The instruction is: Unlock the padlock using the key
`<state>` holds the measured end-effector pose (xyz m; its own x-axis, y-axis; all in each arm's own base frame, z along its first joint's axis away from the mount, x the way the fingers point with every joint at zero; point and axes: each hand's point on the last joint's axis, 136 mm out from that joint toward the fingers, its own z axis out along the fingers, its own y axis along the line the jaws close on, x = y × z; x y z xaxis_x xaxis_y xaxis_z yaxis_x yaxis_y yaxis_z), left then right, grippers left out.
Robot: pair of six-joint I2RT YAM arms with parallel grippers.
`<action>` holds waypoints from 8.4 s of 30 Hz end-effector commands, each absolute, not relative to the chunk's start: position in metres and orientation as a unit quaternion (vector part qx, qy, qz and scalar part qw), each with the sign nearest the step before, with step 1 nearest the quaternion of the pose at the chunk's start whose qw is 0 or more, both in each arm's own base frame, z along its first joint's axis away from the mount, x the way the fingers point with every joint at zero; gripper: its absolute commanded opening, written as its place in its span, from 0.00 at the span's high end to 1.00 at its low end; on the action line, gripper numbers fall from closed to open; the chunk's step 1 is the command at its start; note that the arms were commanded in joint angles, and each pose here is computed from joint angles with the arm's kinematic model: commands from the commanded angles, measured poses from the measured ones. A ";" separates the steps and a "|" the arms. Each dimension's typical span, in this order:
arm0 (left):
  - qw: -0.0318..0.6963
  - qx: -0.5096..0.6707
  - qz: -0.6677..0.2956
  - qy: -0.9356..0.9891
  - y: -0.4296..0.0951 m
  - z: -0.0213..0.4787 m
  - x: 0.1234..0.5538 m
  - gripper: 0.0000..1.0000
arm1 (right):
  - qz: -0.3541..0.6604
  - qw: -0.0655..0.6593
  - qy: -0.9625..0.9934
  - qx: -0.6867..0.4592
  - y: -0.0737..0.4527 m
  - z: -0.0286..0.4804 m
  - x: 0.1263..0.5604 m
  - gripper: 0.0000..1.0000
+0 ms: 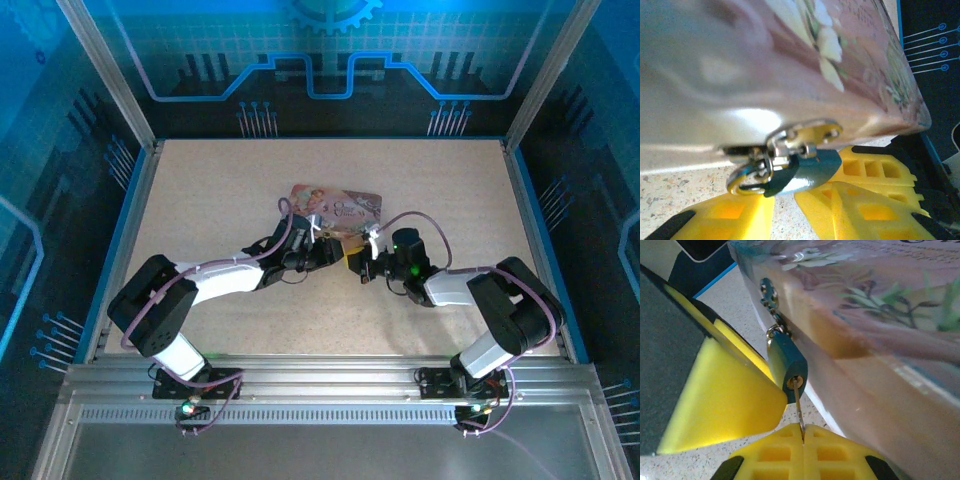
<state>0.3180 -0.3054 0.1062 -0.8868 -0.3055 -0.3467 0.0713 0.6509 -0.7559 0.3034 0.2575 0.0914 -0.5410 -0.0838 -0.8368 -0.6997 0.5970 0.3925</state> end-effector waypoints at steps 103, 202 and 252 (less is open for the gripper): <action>0.358 0.162 -0.296 0.871 -0.305 0.188 0.314 0.25 | 0.252 0.362 0.893 -0.091 0.139 0.176 0.271 1.00; 0.332 0.138 -0.391 0.848 -0.286 0.056 0.341 0.61 | 0.320 0.271 0.901 -0.105 0.226 0.105 0.321 1.00; 0.294 0.044 -0.450 0.842 -0.303 0.111 0.325 0.78 | 0.261 0.405 0.836 -0.263 0.224 0.119 0.252 1.00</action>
